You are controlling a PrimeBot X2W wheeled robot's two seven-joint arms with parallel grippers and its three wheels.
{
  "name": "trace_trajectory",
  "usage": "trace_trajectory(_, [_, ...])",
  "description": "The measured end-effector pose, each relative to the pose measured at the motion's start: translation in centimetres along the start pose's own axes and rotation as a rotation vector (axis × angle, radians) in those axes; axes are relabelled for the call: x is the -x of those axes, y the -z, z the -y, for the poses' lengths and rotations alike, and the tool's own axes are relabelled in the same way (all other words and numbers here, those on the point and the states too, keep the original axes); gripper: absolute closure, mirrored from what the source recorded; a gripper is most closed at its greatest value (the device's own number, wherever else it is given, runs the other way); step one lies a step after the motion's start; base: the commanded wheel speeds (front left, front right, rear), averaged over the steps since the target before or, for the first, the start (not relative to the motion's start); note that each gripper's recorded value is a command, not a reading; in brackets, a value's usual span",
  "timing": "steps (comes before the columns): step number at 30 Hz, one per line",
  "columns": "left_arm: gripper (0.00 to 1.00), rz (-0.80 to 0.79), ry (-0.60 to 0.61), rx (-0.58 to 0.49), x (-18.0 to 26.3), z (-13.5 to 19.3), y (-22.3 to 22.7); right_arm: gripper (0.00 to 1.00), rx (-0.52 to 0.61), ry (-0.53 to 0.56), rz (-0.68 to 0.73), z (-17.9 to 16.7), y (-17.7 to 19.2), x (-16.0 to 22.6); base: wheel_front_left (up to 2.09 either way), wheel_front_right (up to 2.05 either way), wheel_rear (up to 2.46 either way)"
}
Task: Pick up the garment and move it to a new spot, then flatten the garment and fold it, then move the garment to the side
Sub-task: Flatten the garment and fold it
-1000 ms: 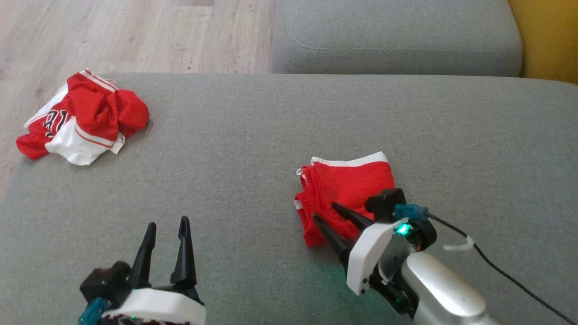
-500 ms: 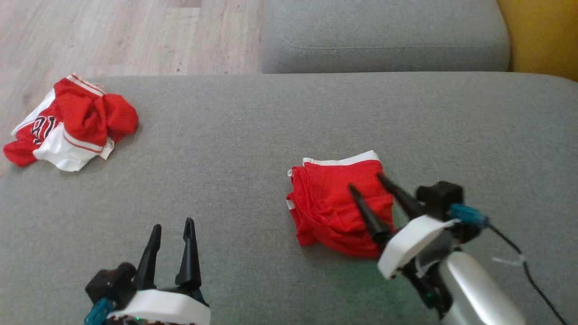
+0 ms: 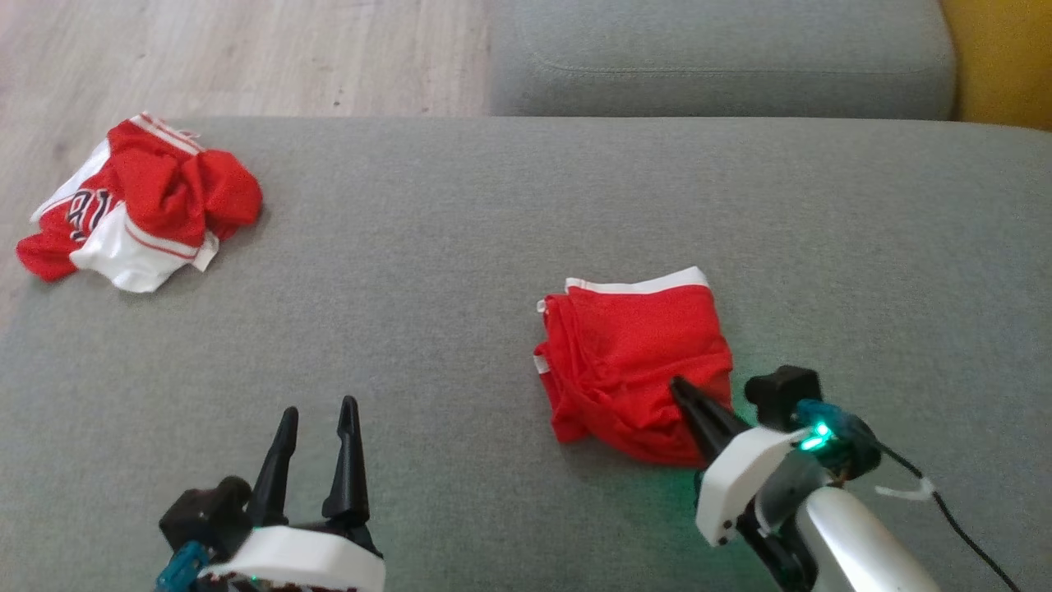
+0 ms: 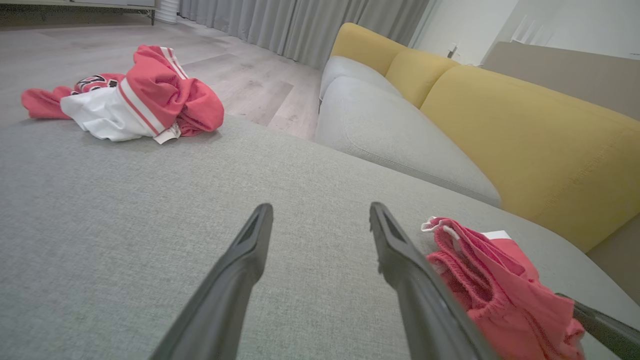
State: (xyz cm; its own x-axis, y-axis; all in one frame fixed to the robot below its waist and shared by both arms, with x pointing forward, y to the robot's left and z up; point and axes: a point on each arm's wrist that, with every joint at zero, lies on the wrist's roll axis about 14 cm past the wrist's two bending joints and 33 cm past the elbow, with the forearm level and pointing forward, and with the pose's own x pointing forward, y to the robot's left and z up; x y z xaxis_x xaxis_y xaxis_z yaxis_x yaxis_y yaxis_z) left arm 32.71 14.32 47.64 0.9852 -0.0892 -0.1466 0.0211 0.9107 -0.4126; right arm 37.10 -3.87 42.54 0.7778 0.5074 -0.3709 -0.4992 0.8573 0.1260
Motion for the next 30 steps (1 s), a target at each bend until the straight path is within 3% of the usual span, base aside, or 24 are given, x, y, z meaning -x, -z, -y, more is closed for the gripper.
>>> trace_trajectory(9, [0.00, 0.015, -0.047, 0.004, 0.5, -1.4, -0.4, 1.00, 0.040, -0.163, -0.039, -5.0, 0.9, -2.2, 0.00, 0.00, 0.00])
trace_trajectory(18, [0.00, 0.017, -0.048, 0.004, 0.5, -1.4, -0.5, 1.00, 0.092, -0.316, -0.101, -9.8, 3.0, -1.5, 0.00, 0.00, 0.00])
trace_trajectory(23, [0.00, 0.014, -0.036, 0.002, 0.3, -1.1, -0.4, 1.00, 0.101, -0.329, -0.158, -10.0, 5.0, -1.0, 0.00, 0.00, 0.00])
trace_trajectory(28, [0.00, 0.015, -0.029, -0.001, 0.1, -0.9, -0.4, 1.00, 0.106, -0.312, -0.047, -9.2, 2.1, -1.8, 0.00, 0.00, 0.00])
trace_trajectory(29, [0.00, 0.016, -0.028, -0.001, 0.1, -0.9, -0.5, 0.97, 0.109, -0.310, -0.021, -9.2, 1.4, -1.9, 0.00, 0.00, 0.00])
trace_trajectory(30, [0.00, 0.018, -0.027, -0.003, 0.1, -0.9, -0.5, 0.74, 0.111, -0.308, 0.004, -9.1, 0.7, -1.9, 0.00, 0.00, 0.00])
